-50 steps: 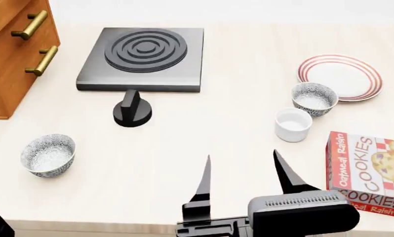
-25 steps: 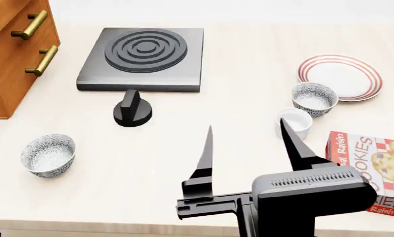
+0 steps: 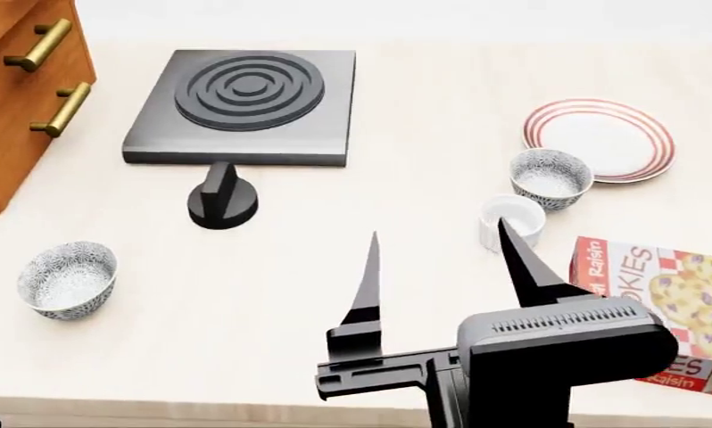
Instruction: Pick the akita bowl between the plate and the ramekin and place it on the plate.
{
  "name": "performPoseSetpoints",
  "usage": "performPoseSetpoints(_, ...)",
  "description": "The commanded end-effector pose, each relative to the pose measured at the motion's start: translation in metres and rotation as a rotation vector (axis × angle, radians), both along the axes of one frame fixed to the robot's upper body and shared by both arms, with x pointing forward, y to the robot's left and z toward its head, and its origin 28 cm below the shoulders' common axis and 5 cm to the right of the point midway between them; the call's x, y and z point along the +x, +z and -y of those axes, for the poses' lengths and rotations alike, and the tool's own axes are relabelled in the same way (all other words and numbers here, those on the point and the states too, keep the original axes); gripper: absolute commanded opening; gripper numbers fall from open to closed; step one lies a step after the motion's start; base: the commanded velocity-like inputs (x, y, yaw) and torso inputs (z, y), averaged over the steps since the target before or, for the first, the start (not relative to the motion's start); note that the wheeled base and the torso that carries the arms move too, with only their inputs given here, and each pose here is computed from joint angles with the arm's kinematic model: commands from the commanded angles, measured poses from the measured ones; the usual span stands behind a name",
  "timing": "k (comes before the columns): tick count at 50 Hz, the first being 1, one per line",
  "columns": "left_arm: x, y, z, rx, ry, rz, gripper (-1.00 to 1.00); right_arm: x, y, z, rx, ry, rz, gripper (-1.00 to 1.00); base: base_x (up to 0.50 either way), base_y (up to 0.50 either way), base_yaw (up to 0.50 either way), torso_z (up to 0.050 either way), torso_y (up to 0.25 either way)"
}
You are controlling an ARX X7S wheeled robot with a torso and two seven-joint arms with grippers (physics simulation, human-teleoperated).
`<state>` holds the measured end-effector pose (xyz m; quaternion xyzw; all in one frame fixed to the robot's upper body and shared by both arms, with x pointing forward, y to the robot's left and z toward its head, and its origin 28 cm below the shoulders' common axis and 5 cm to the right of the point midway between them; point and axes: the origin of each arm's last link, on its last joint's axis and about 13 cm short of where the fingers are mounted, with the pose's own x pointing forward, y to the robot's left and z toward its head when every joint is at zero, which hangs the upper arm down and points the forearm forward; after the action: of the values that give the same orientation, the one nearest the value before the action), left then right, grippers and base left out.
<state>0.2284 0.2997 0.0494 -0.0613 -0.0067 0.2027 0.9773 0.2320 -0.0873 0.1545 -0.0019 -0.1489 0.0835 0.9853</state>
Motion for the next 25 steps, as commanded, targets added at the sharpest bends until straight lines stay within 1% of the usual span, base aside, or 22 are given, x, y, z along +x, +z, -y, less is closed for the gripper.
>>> performPoseSetpoints(1,-0.0001,0.0003,0.0002,0.002,0.0,0.0,1.0,0.0003,-0.0002,0.0005,0.007,0.002,-0.006,1.0,0.0,-0.18,0.0,0.0,0.0)
performPoseSetpoints(25,0.0002,-0.0002,-0.0002,0.001,0.006,-0.002,1.0,0.0011,-0.0006,0.0016,0.009,-0.007,-0.009,1.0,0.0,-0.17,0.0,0.0,0.0)
